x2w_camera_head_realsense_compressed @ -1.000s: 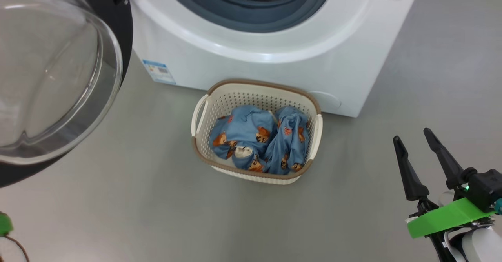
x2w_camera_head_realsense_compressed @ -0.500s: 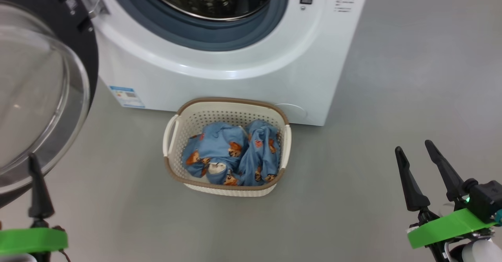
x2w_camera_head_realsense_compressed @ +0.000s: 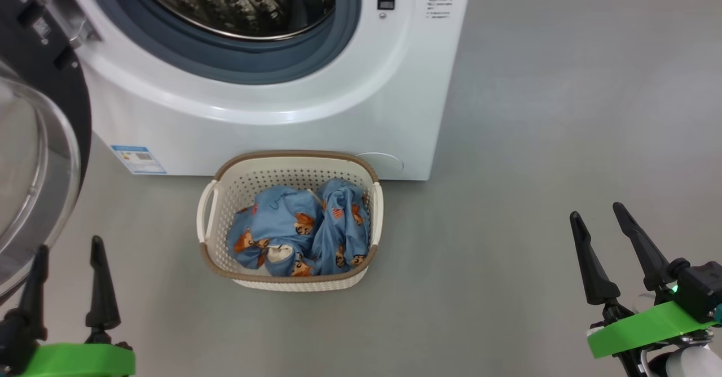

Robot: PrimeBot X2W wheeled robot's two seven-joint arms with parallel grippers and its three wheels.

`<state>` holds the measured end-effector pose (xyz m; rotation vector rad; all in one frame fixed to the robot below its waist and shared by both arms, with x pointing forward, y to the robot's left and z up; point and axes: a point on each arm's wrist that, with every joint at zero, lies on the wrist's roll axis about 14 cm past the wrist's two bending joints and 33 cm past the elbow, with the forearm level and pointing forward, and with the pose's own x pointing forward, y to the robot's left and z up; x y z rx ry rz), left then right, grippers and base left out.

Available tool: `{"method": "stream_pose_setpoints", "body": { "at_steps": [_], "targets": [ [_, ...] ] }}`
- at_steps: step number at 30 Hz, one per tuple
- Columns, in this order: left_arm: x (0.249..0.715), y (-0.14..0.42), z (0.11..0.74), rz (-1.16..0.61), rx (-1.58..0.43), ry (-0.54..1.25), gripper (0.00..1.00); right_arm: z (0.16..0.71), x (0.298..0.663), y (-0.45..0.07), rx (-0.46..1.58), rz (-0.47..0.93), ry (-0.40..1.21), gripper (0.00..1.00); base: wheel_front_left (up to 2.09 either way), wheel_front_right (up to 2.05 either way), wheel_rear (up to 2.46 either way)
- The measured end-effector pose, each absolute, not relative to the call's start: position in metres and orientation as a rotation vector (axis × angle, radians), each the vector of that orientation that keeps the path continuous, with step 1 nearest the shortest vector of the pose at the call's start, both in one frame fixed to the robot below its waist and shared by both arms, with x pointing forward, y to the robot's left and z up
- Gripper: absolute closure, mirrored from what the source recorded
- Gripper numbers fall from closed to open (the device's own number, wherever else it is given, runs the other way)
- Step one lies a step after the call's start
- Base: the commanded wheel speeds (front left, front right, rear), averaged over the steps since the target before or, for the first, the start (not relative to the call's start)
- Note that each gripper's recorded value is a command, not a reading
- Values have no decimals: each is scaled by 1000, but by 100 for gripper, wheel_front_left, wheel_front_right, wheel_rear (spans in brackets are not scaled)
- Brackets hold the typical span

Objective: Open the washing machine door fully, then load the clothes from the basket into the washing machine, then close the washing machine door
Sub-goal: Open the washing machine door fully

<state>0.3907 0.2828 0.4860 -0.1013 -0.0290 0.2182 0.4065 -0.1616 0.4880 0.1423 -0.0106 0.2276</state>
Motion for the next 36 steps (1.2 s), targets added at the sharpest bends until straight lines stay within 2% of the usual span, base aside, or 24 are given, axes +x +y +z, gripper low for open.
{"method": "stream_pose_setpoints", "body": {
  "at_steps": [16, 36],
  "targets": [
    [395, 238, 481, 91, -123, -14, 0, 494, 387, -183, 153, 155, -27, 0, 0, 0, 0],
    [385, 213, 488, 13, -124, -32, 0, 499, 364, -199, 157, 103, -39, 0, 0, 0, 0]
  ]
}}
